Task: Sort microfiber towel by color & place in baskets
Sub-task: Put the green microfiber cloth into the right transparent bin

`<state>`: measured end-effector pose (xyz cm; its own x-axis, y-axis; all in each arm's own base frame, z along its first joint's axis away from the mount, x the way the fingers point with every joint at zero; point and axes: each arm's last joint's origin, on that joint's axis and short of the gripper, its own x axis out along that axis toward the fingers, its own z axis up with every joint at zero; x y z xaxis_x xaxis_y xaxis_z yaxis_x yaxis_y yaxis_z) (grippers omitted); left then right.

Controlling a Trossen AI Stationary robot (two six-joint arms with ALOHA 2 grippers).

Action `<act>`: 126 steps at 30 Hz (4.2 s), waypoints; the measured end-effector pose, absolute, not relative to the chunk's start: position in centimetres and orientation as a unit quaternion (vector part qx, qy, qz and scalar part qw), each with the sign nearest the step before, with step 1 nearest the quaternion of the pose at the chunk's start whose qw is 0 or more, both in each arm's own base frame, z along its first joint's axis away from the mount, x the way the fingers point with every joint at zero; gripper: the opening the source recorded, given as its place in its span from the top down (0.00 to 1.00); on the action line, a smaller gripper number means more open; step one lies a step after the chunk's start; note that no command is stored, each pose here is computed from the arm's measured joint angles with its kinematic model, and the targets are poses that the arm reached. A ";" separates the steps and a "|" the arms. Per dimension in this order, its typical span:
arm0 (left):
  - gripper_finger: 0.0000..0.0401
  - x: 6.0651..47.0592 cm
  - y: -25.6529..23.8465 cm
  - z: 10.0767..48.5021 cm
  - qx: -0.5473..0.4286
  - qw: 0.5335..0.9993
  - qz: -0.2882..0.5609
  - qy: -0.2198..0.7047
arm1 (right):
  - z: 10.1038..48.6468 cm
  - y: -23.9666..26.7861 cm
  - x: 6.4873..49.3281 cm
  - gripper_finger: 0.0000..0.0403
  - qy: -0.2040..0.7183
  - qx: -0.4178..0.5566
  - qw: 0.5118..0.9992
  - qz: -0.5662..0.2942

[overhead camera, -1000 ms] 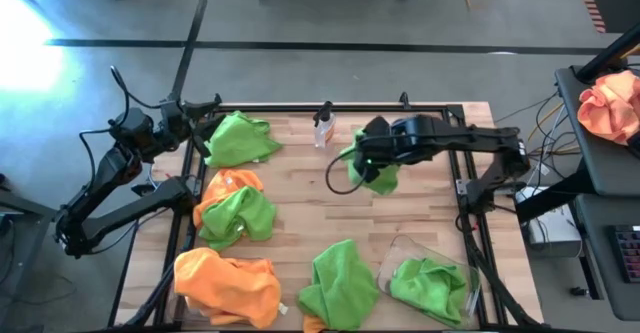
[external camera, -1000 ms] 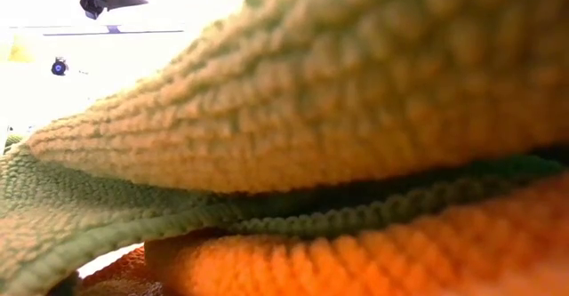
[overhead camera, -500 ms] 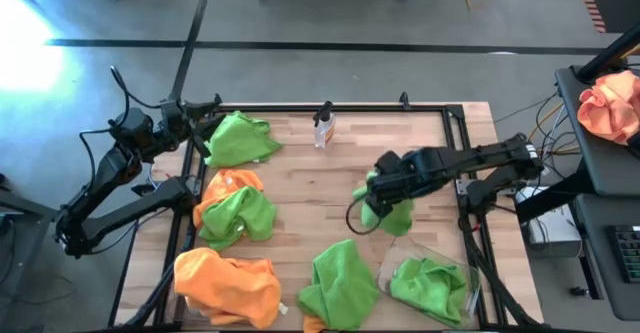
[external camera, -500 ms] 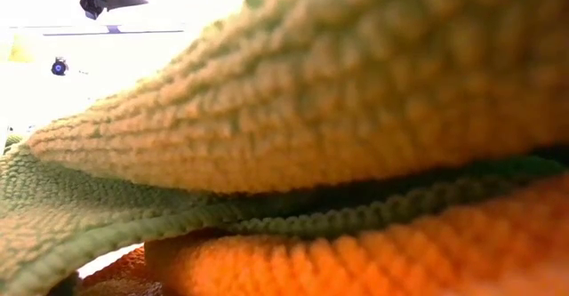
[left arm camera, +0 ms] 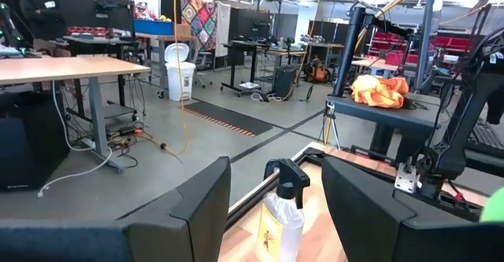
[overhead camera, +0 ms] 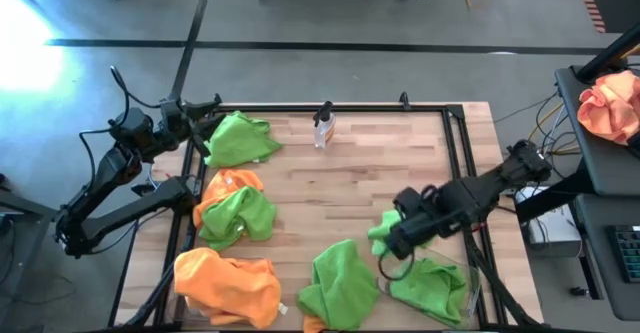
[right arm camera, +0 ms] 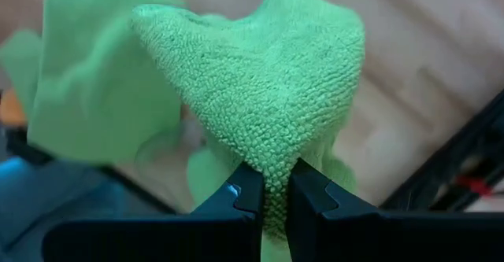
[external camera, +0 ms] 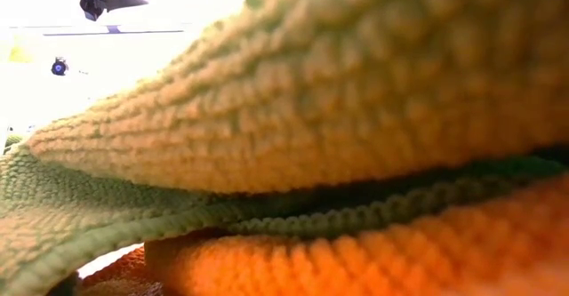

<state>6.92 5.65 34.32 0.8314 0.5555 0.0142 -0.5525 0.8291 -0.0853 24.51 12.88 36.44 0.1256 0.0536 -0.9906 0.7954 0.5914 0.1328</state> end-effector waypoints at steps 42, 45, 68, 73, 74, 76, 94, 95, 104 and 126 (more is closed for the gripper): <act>0.54 7.0 5.7 34.3 -0.083 0.953 0.289 -0.030 | 33.4 22.6 20.5 0.67 0.727 0.301 0.574 -0.226; 0.54 7.0 5.8 34.3 -0.084 0.953 0.289 -0.029 | 33.5 22.2 20.7 0.64 0.720 0.300 0.585 -0.225; 0.54 8.3 6.8 33.5 -0.093 0.953 0.288 0.004 | 30.4 14.2 28.0 0.63 0.602 0.135 0.716 -0.326; 0.54 7.9 6.5 33.7 -0.077 0.955 0.287 -0.001 | 30.1 12.8 29.0 0.63 0.599 0.096 0.727 -0.323; 0.54 7.9 6.5 33.8 -0.069 0.955 0.287 -0.002 | 30.1 12.6 29.2 0.63 0.599 0.097 0.727 -0.321; 0.54 7.7 6.3 33.9 -0.055 0.956 0.287 -0.005 | 30.1 12.2 29.7 0.63 0.599 0.102 0.733 -0.306; 0.54 7.5 6.1 34.8 0.078 0.954 0.288 -0.016 | 26.8 10.7 37.1 0.63 0.578 0.257 0.763 -0.134; 0.54 7.5 6.1 34.9 0.084 0.954 0.288 -0.016 | 26.3 10.9 37.6 0.63 0.579 0.266 0.761 -0.120; 0.54 7.4 6.1 35.1 0.086 0.953 0.288 -0.025 | 23.4 11.7 39.4 0.63 0.612 0.296 0.732 -0.050; 0.54 6.2 4.6 38.0 0.041 0.968 0.235 -0.078 | 22.8 14.2 39.0 0.63 0.630 0.290 0.720 0.007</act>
